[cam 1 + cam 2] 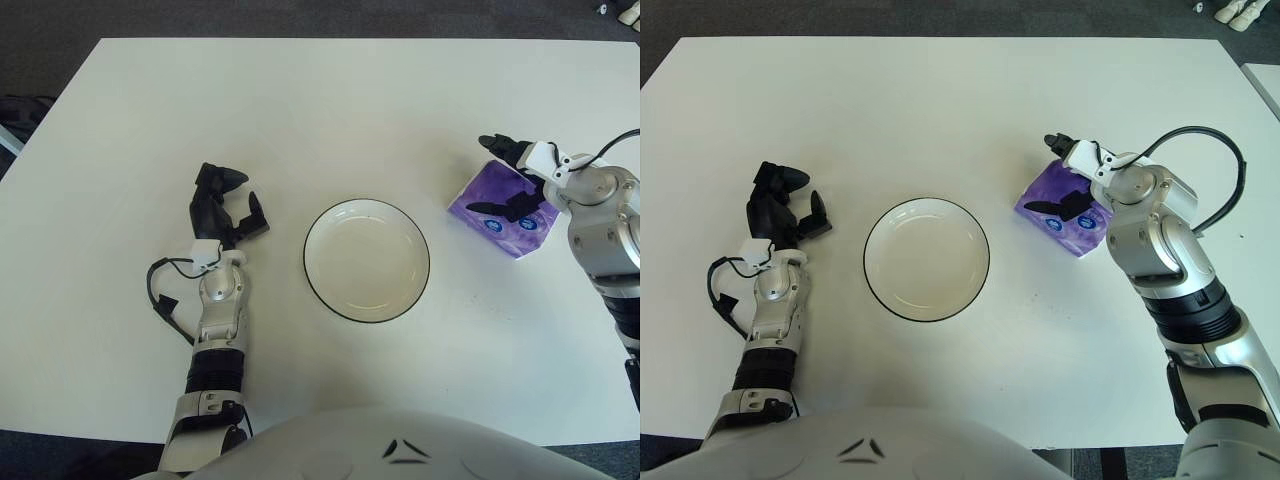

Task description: Put the tissue paper into the plate.

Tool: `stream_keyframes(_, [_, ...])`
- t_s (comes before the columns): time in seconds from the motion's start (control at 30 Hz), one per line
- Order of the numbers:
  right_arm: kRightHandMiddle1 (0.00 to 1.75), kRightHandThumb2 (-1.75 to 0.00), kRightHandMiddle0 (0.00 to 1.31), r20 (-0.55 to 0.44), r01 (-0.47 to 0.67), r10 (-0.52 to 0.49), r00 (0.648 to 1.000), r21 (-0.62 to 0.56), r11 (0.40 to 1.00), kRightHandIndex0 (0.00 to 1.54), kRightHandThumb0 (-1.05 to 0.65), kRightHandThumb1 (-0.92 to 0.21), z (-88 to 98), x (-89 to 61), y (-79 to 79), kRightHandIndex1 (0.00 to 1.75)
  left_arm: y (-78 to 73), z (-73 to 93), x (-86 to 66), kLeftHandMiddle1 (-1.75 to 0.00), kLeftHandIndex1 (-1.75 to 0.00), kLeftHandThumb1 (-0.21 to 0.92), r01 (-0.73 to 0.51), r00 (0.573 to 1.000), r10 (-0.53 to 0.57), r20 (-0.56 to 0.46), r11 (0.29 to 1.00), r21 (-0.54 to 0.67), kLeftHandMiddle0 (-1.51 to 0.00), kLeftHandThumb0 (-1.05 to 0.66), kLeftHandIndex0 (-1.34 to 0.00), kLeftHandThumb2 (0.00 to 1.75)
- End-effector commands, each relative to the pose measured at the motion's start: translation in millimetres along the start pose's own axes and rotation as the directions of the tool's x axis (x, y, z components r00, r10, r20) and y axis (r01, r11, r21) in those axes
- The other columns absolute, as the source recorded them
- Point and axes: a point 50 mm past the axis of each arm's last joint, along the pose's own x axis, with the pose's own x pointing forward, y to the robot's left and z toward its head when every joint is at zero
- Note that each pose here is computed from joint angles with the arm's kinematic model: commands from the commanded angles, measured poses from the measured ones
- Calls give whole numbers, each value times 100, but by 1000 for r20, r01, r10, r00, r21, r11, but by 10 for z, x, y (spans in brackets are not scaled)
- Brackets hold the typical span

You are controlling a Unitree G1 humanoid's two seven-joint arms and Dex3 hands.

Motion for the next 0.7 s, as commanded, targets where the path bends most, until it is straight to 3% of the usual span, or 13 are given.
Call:
stream_keyframes(0.0, [0, -79, 0, -67, -25, 26, 997, 22, 999, 0, -88, -35, -70, 53, 92, 0, 92, -209, -197, -170, -175, 20, -16, 992, 21, -122, 999, 43, -55, -1, -63, 145])
stream_keyframes(0.67, [0, -82, 0, -181, -33, 59, 982, 140, 990, 0, -85, -36, -156, 11, 246, 0, 121, -195, -198, -169, -175, 14, -23, 993, 29, -117, 998, 56, -61, -1, -67, 151])
